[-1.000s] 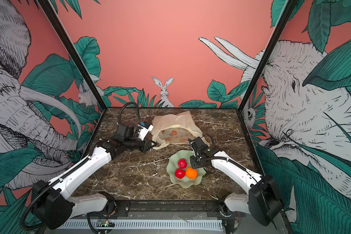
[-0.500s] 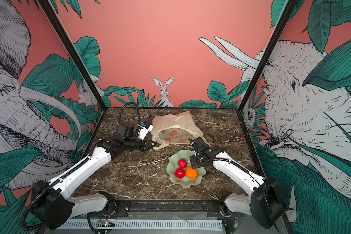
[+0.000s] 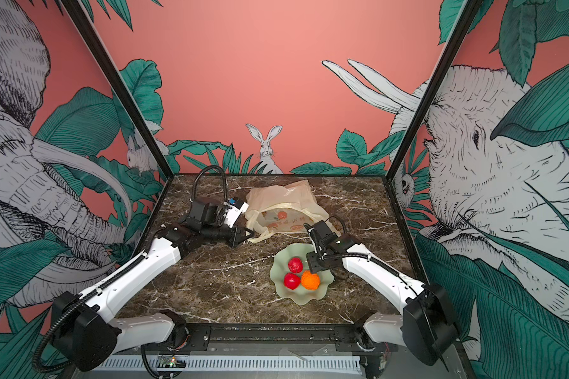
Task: Take fruits out of the plastic bag
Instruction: Place the fake fruit on the plate.
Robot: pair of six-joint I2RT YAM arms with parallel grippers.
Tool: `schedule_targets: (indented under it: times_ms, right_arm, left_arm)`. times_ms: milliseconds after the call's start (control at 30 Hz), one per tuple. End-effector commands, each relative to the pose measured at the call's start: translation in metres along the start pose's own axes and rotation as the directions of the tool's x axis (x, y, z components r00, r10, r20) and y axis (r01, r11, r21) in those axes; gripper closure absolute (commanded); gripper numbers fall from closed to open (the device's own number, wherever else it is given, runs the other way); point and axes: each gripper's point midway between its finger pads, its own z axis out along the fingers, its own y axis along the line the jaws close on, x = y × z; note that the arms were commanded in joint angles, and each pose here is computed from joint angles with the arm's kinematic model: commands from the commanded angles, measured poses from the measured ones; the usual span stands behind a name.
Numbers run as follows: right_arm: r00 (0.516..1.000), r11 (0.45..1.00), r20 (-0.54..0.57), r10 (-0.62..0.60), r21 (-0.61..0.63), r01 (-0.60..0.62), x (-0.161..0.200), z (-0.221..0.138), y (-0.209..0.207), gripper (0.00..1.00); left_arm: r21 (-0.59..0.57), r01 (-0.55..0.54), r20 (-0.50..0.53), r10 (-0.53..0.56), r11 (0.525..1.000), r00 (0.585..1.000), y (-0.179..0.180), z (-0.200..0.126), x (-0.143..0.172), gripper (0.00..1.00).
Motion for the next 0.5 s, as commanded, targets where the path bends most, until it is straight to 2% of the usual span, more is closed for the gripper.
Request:
schedule_targets:
  times_ms: [0, 233, 467]
  right_arm:
    - [0.999, 1.000, -0.042, -0.025, 0.008, 0.025, 0.006, 0.008, 0.000, 0.38]
    - [0.994, 0.998, -0.099, -0.035, -0.053, 0.030, 0.016, 0.016, 0.011, 0.38]
    - [0.999, 0.998, -0.044, -0.019, -0.061, 0.016, 0.010, 0.000, 0.011, 0.37]
  left_arm:
    - [0.023, -0.013, -0.004, 0.013, 1.000, 1.000, -0.005, 0.001, 0.000, 1.00]
    - [0.023, -0.019, -0.005, 0.019, 1.000, 1.000, -0.005, 0.001, -0.001, 1.00]
    - [0.027, -0.013, -0.007, 0.013, 1.000, 1.000, -0.005, 0.002, 0.002, 1.00]
